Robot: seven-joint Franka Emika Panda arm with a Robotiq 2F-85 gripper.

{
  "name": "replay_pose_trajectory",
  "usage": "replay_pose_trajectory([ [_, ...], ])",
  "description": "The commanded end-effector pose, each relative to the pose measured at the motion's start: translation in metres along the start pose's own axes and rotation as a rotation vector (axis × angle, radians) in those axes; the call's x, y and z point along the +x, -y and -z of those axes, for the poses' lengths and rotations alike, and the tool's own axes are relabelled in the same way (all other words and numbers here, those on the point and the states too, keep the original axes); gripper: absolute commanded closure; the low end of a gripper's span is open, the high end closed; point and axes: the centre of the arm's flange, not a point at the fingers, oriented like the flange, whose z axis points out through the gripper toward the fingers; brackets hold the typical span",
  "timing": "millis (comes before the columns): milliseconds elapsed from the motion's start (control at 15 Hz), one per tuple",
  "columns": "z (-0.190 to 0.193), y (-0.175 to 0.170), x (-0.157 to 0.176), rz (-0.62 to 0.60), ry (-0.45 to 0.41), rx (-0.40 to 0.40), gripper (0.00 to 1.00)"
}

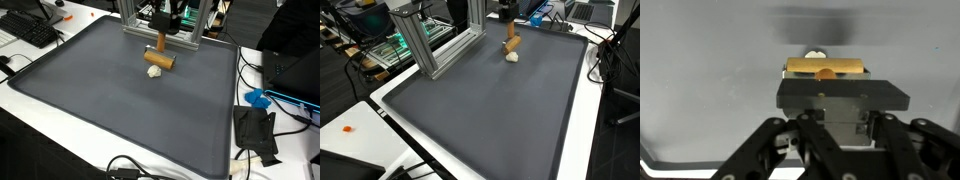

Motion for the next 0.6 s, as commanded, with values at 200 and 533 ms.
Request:
replay_pose_trajectory([
  [200,-0.022,-0.004,0.011,-0.177,-0.005,-0.004,0.78],
  [533,-0.036,-0.011,0.018,-0.298,-0.024,-0.008,0.78],
])
